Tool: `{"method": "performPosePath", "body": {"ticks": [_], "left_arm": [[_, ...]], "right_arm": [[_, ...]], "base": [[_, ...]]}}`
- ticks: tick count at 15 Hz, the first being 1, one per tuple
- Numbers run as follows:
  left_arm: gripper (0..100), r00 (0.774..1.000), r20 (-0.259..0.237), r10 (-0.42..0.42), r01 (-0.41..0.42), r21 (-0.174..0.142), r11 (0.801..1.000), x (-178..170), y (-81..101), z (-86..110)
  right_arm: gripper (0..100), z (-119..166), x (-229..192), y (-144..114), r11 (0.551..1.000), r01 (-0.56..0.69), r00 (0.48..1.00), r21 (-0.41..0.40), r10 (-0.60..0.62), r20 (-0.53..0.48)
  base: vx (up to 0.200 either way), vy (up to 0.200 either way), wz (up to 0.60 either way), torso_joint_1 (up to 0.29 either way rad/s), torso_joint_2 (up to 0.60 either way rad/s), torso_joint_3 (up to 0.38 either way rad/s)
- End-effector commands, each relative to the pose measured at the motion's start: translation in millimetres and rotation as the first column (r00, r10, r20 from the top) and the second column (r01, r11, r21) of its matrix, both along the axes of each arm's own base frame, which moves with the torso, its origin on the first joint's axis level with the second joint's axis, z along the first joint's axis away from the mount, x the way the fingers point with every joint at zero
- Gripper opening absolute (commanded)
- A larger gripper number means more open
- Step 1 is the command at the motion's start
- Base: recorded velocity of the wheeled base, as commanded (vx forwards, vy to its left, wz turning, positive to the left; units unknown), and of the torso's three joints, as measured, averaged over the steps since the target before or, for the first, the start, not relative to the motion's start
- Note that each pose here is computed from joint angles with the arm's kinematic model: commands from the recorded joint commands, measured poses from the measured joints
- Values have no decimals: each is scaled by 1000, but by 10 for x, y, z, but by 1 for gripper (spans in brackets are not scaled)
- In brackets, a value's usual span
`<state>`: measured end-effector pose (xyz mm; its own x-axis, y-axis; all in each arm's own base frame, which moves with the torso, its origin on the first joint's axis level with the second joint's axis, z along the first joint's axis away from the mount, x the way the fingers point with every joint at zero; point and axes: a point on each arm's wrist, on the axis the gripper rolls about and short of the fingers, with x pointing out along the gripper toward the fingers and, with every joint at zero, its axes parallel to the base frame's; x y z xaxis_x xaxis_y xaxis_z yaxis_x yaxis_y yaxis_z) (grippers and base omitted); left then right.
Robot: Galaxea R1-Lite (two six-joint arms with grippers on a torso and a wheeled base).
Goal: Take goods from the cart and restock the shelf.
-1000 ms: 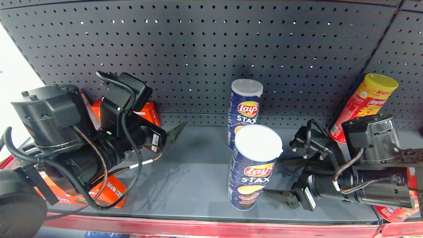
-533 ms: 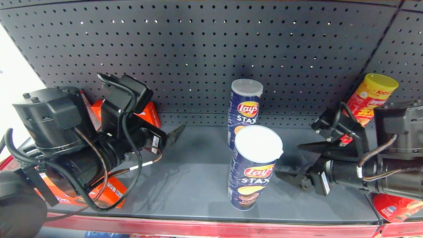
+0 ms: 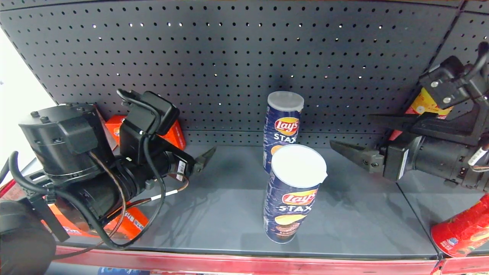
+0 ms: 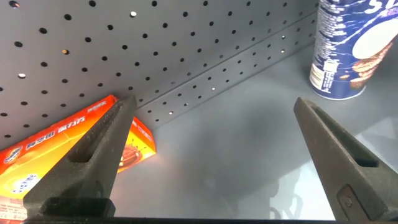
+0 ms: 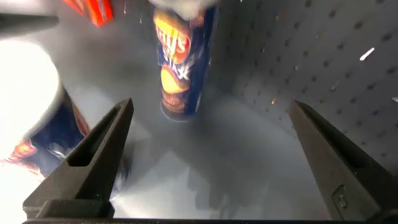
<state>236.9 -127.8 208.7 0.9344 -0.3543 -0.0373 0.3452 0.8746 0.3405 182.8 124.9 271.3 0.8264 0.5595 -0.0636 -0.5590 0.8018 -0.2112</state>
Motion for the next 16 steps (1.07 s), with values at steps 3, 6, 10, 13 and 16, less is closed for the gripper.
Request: {"method": "performPosePath", "body": {"ticks": [3, 6, 10, 13, 16], "left_arm": [[100, 1000, 2, -4, 4, -1, 1000, -8, -4, 5], [100, 1000, 3, -4, 4, -2, 1000, -7, -5, 9], [100, 1000, 6, 1, -1, -4, 1000, -9, 6, 17], [100, 1000, 7, 2, -2, -6, 1000, -4, 12, 22], [100, 1000, 7, 4, -4, -6, 1000, -3, 13, 22]], "right_arm": [[100, 189, -304, -117, 998, -29, 996, 55, 24, 88], [100, 225, -602, -365, 995, -19, 990, 94, 5, 140], [100, 203, -1047, -732, 988, 52, 979, 145, -79, 190], [100, 26, -1407, -989, 984, 80, 975, 161, -111, 195], [100, -184, -1635, -1151, 977, 96, 965, 189, -138, 221]], "base": [[0, 0, 0, 0, 0, 0], [0, 0, 0, 0, 0, 0], [0, 0, 0, 0, 0, 0], [0, 0, 0, 0, 0, 0], [0, 0, 0, 0, 0, 0]]}}
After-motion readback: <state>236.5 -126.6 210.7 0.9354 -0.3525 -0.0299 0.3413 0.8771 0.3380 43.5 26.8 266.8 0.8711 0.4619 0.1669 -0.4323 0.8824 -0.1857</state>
